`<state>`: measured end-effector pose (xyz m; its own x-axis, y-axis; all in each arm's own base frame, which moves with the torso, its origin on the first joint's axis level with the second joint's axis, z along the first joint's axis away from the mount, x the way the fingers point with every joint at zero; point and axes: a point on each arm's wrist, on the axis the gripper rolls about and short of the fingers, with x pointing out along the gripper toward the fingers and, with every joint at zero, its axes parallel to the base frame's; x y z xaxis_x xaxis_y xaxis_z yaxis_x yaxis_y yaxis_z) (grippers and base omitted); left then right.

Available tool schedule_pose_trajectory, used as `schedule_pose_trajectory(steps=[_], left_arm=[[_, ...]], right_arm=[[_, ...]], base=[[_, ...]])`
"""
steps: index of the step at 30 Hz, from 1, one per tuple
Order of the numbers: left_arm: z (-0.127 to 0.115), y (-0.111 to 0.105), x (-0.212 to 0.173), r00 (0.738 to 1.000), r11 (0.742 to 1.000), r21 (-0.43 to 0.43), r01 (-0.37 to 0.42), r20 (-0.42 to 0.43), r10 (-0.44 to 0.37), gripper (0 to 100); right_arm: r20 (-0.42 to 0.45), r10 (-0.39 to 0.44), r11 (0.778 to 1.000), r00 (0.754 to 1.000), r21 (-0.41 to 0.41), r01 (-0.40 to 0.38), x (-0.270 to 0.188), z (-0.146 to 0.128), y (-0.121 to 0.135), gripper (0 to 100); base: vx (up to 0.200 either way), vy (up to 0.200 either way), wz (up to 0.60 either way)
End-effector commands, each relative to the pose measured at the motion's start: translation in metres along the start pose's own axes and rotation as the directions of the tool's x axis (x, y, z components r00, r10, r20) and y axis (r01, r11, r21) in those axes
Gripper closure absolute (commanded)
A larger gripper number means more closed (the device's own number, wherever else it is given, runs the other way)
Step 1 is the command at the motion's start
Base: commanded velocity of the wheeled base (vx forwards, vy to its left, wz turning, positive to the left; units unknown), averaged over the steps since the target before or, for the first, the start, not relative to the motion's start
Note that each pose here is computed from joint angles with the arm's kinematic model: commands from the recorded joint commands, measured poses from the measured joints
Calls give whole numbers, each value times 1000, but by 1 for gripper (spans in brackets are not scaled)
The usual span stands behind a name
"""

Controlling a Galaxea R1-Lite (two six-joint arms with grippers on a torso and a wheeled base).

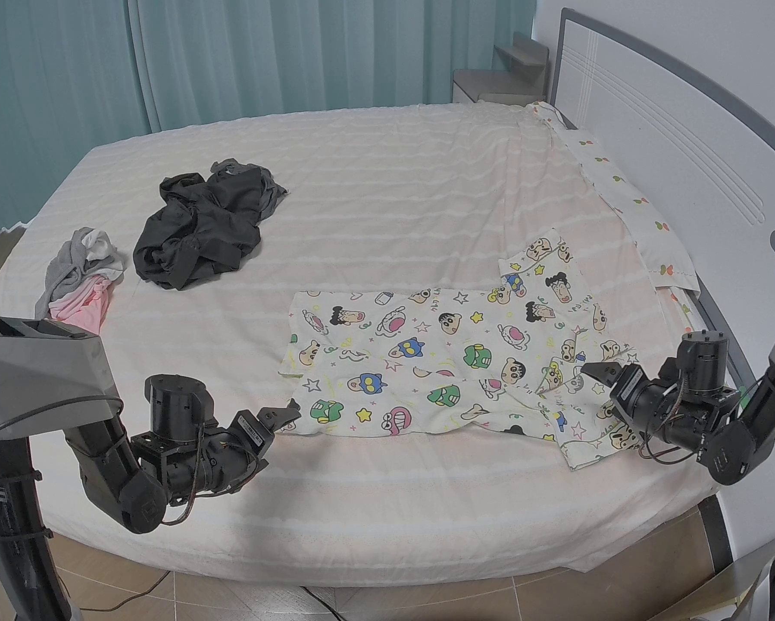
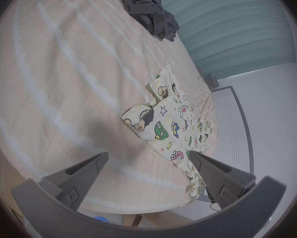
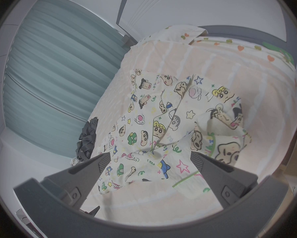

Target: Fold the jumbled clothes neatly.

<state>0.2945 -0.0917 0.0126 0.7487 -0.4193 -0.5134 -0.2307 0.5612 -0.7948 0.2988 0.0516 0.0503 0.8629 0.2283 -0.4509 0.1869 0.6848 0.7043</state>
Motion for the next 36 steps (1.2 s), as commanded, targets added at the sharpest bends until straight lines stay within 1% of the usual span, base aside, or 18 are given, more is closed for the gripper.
schedule_pose_trajectory(steps=[1,6,10,11,16,18,20,21,22,23,25,26,27,28,30,32,33,36], left_arm=[[0,0,0,1000,1000,-1,0,2,0,0],[1,0,0,1000,1000,-2,0,3,0,0],[2,0,0,1000,1000,-2,1,5,-1,0],[1,1,1,1000,1000,-2,-1,4,1,0],[1,1,0,1000,1000,-2,-1,4,1,0],[1,1,0,1000,1000,-3,-2,3,2,0],[1,1,0,1000,1000,-2,-1,4,1,0],[1,1,0,1000,1000,-2,-1,4,1,0],[1,1,0,1000,1000,-2,-1,4,1,0],[1,1,0,1000,1000,-3,-2,3,2,0],[1,1,0,1000,1000,-3,-2,3,2,0],[1,1,0,1000,1000,-2,-1,4,1,0],[1,0,0,1000,1000,-2,-1,4,1,0],[1,0,0,1000,1000,-2,-1,4,1,0],[1,1,0,1000,1000,-2,-1,5,1,0],[1,1,0,1000,1000,-2,-1,5,1,0],[1,0,-1,1000,1000,-2,0,6,0,0],[2,0,-1,1000,1000,0,0,10,0,0]], right_arm=[[-30,-62,998,998,16,62,40,-6,-21,0],[41,-81,996,996,49,79,49,16,-34,0],[68,-90,994,994,61,86,46,25,-39,0],[79,-104,993,991,72,98,44,29,-44,0],[104,-122,989,987,92,113,42,38,-52,0],[112,-117,990,987,92,107,41,40,-51,0],[139,-90,993,986,82,79,36,44,-45,0],[139,-90,993,986,82,79,36,44,-45,0],[165,-54,997,985,67,43,29,48,-35,0],[165,-48,997,985,62,38,27,47,-33,0],[164,-4,1000,986,18,1,15,42,-17,0],[149,18,1000,989,-24,-14,10,36,-9,0],[136,23,998,990,-65,-14,7,32,-6,0],[119,29,992,992,-124,-14,5,26,-3,0],[86,28,967,996,-253,-6,4,15,-2,0],[56,21,932,998,-363,0,6,7,-2,0],[39,12,914,999,-406,5,7,1,-3,0],[22,-37,869,999,-493,43,19,-14,-7,0]], base=[[0,0,0],[0,0,0],[0,0,0],[0,0,0],[0,0,0],[0,0,0],[0,0,0],[0,0,0],[0,0,0],[0,0,0],[0,0,0],[0,0,0],[0,0,0],[0,0,0],[0,0,0],[0,0,0],[0,0,0],[0,0,0]])
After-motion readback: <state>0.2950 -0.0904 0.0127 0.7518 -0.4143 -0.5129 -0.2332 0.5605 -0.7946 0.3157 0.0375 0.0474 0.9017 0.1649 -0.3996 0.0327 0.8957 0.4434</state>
